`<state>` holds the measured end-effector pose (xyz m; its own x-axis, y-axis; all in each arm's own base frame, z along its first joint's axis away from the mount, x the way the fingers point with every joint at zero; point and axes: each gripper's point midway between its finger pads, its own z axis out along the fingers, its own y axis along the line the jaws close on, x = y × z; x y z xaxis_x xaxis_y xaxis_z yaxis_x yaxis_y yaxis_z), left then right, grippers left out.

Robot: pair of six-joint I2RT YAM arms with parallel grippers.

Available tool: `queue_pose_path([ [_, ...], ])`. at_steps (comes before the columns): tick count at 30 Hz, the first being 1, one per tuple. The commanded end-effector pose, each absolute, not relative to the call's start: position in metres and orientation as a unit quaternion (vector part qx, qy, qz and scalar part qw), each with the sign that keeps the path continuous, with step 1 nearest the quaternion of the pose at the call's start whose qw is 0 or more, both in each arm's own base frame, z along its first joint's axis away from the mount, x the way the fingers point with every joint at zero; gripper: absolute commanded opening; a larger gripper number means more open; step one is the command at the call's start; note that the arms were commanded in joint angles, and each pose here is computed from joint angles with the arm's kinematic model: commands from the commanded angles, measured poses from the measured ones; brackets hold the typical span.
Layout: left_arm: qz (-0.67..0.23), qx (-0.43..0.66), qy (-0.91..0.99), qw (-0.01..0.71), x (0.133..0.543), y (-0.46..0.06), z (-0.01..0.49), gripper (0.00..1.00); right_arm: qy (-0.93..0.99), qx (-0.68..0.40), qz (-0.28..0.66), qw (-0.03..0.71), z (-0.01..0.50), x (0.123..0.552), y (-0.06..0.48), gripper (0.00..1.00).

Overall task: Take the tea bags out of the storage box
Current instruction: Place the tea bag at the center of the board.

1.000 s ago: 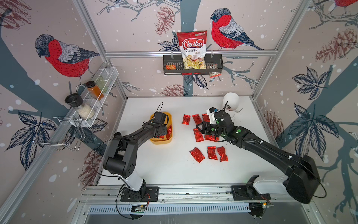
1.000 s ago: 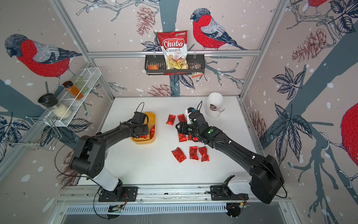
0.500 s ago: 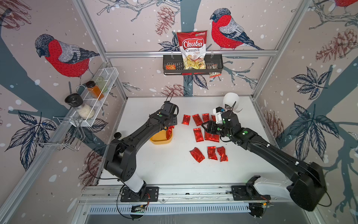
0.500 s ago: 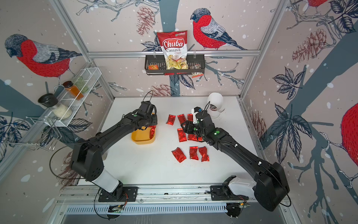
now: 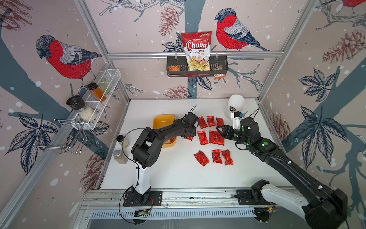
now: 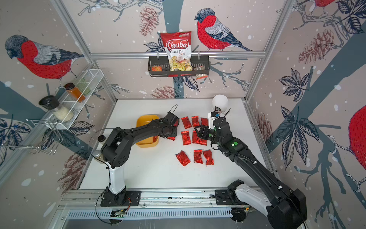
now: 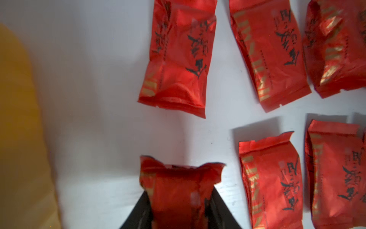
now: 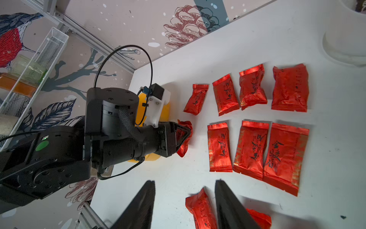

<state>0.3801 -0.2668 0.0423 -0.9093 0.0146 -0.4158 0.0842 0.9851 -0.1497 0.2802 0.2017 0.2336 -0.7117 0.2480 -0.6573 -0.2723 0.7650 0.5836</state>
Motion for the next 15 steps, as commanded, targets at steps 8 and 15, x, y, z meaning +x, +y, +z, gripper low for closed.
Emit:
queue_pose_path([
  [8,-0.086,0.014,0.959,0.269,0.384,-0.259,0.106,0.63,0.855,-0.02,0.353,0.379,0.235,0.281,0.204,0.55],
  [15,-0.047,-0.012,0.952,0.303,0.37,-0.202,0.146,0.63,0.852,-0.025,0.365,0.373,0.236,0.286,0.214,0.55],
])
